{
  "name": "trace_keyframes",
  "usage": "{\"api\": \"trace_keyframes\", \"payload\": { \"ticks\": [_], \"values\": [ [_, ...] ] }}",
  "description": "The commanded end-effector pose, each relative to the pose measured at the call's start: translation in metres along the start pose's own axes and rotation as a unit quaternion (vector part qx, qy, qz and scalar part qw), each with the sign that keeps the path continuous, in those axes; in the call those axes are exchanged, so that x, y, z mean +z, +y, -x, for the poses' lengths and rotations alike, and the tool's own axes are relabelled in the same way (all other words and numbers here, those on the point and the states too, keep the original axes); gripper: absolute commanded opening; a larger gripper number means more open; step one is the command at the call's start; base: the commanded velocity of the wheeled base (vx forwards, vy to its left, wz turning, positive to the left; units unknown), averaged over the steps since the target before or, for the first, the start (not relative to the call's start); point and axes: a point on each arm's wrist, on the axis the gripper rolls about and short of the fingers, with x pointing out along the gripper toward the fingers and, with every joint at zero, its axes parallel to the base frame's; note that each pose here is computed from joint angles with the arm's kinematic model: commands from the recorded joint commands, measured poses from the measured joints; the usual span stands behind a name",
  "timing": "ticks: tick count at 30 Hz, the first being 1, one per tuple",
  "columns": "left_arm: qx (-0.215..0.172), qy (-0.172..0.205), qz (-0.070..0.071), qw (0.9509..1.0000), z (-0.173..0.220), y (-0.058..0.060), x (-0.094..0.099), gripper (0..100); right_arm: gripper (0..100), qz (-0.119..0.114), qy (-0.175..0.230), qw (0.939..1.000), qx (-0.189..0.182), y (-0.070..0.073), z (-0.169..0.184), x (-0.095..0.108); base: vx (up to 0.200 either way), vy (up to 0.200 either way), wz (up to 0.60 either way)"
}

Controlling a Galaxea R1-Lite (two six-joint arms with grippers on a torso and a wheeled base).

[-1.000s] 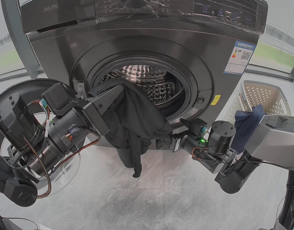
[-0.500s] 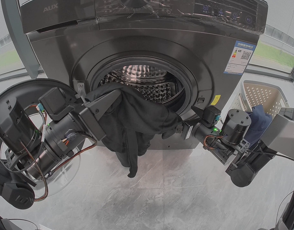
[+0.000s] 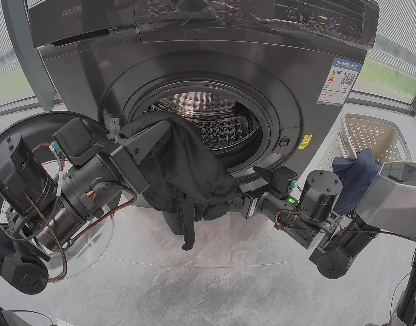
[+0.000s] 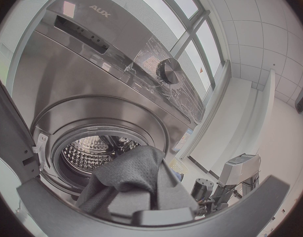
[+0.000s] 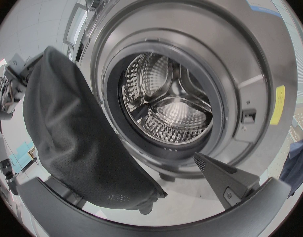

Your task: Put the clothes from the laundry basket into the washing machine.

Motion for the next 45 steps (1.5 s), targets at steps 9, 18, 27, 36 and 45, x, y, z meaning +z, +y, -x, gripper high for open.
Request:
{"api": "trace_keyframes", "payload": {
  "ticks": [9, 18, 27, 36, 45],
  "values": [
    [0.007, 0.003, 0.0, 1.0, -0.009, 0.003, -0.004, 0, 100, 0.001, 0.047, 0.9978, 0.046, 0.029, 0.029, -0.016, 0.0, 0.0, 0.0],
    [0.014, 0.003, 0.001, 0.9999, -0.012, 0.004, -0.007, 0, 100, -0.002, 0.018, 0.9971, 0.074, 0.048, 0.034, 0.005, 0.0, 0.0, 0.0],
    [0.014, 0.002, 0.001, 0.9999, -0.011, 0.004, -0.006, 0, 100, -0.003, -0.002, 0.9976, 0.069, 0.047, 0.014, 0.006, 0.0, 0.0, 0.0],
    [0.013, 0.002, 0.0, 0.9999, -0.011, 0.004, -0.006, 0, 100, 0.003, 0.021, 0.9991, 0.037, 0.024, 0.022, -0.001, 0.0, 0.0, 0.0],
    [0.012, 0.0, 0.0, 0.9999, -0.014, 0.004, -0.005, 0, 100, 0.005, 0.042, 0.9976, 0.054, 0.034, 0.04, -0.004, 0.0, 0.0, 0.0]
  ]
}}
